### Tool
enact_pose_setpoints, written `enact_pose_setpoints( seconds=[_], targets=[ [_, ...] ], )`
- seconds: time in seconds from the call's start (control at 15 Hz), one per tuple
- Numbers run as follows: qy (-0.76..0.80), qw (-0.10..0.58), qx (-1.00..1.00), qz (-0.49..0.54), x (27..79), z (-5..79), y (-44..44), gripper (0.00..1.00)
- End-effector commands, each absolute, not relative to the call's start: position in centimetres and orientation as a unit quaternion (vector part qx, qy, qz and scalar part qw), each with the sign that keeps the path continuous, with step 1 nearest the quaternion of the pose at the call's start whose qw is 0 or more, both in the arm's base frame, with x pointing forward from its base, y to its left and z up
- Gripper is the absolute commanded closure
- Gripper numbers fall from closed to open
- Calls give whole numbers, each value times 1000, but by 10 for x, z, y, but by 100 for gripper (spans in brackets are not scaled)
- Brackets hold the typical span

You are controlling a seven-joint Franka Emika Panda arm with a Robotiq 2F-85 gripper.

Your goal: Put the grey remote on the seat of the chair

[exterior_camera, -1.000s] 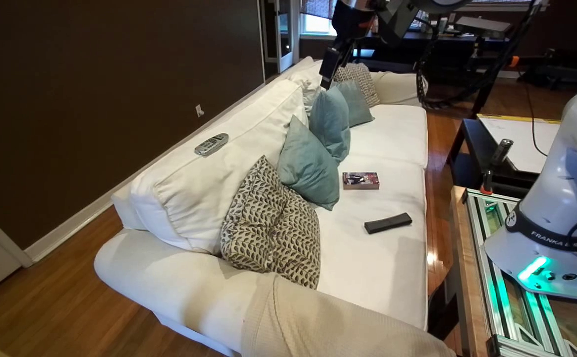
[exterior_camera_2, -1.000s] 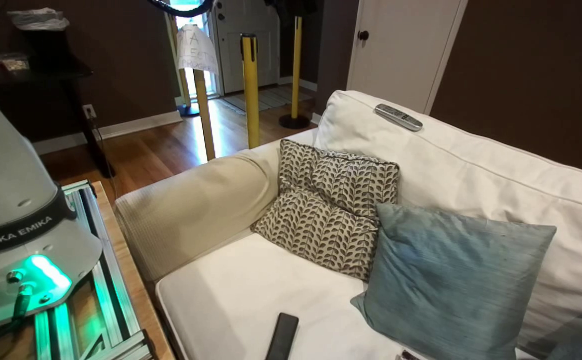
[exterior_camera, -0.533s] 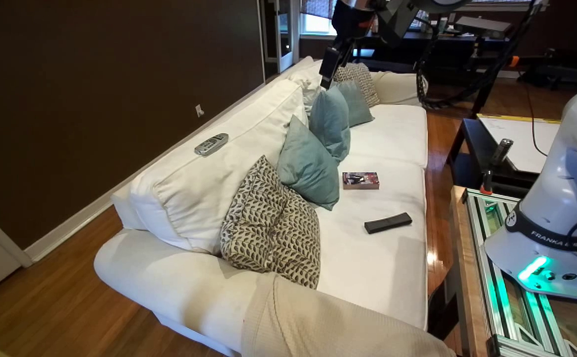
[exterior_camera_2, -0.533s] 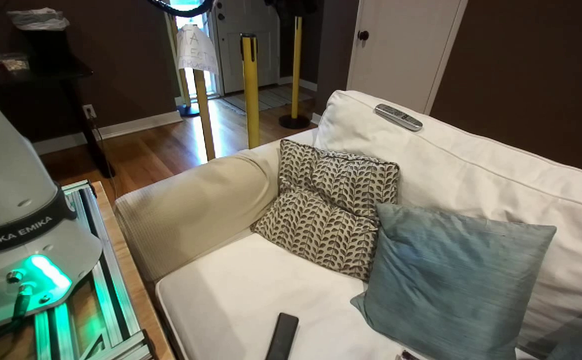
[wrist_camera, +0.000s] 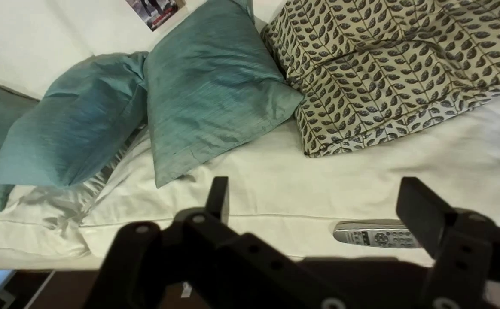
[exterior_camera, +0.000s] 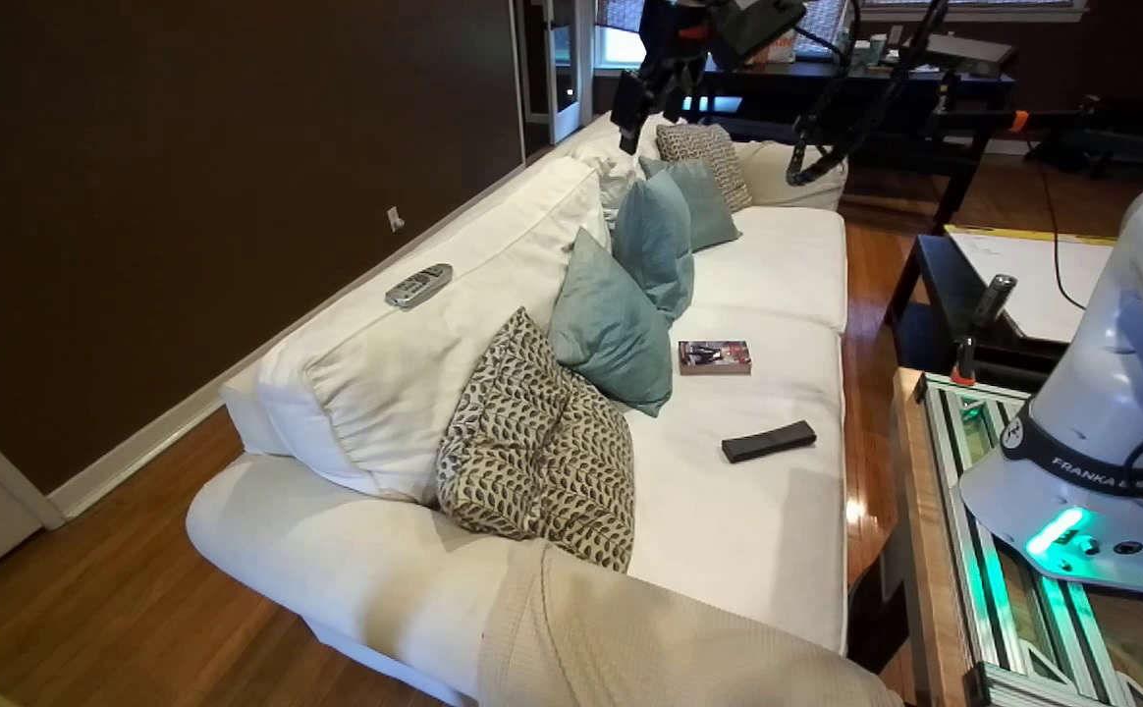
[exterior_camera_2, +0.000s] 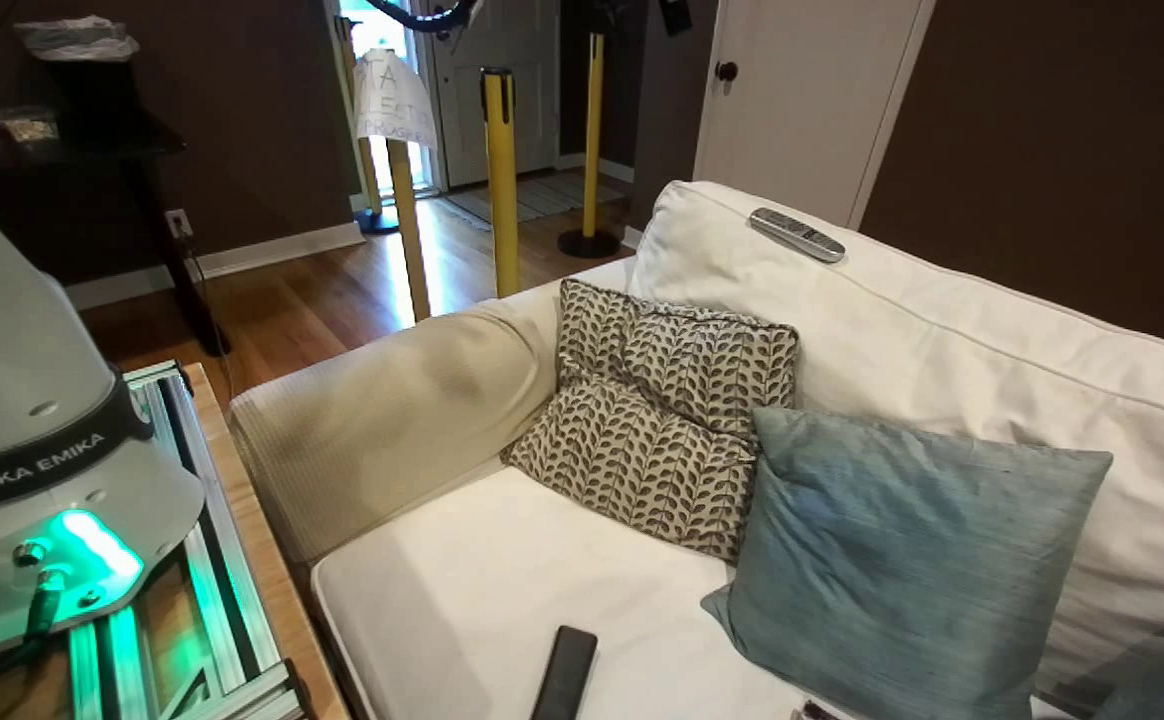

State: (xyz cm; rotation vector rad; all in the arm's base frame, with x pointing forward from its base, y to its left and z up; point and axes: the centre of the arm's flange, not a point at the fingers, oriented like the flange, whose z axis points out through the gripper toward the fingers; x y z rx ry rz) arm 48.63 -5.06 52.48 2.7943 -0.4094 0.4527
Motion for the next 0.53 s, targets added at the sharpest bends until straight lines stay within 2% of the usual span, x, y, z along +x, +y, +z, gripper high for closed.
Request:
enact_pose_setpoints(
  seconds=[0.0,0.47],
  targets=[
    [-209,119,962,129,529,526,-73,0],
    [-278,100,950,105,577,522,-92,0]
  ],
)
